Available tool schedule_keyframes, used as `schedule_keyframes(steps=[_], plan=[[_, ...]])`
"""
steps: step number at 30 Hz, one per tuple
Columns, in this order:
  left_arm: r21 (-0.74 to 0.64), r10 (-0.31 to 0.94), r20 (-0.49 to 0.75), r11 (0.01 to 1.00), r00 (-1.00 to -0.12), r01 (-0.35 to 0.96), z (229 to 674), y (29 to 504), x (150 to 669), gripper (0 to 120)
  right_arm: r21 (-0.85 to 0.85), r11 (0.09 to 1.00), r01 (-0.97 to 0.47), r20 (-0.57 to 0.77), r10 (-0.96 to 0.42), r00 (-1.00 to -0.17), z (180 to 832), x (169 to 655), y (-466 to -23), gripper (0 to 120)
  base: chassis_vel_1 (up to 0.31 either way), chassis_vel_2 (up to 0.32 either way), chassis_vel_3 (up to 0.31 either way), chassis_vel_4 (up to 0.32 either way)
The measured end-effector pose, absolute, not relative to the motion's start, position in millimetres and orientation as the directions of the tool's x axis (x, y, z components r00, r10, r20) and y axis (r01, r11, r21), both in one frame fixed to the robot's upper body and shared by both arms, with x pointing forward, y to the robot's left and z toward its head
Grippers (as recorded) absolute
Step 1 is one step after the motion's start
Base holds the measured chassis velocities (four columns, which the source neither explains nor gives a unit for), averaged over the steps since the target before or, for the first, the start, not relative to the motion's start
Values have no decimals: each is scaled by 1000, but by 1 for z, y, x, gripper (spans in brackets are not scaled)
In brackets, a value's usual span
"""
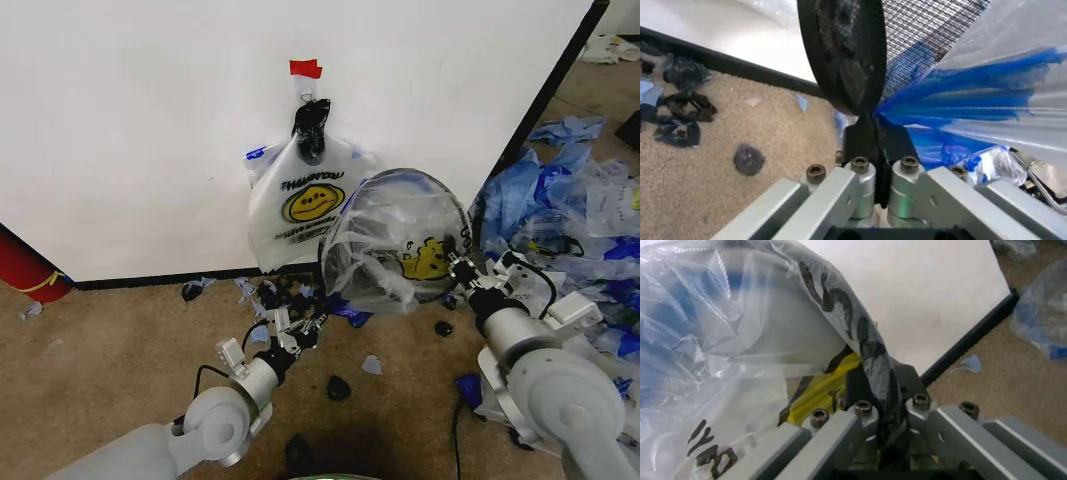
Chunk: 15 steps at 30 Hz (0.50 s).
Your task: Pick up the garbage bag from the wall and place it over the trash bin.
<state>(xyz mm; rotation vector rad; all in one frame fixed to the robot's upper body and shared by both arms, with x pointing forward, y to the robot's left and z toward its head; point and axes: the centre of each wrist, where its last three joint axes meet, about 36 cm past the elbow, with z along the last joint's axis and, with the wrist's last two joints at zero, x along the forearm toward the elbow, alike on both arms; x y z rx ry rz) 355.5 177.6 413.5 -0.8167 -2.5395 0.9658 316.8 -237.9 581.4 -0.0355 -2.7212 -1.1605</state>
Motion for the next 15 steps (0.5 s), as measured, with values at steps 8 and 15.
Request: schedule_keyframes(steps=[8, 15], plan=[[-662, 577, 83, 641, -812, 388, 402, 178, 367, 0, 701, 706, 100, 202, -63, -977, 588, 300, -234, 0, 0, 0, 0, 0], [-653, 560, 89, 657, -824, 376, 395, 181, 372, 0, 695, 710, 110, 214, -59, -975, 586, 299, -234, 0, 0, 0, 0, 0]])
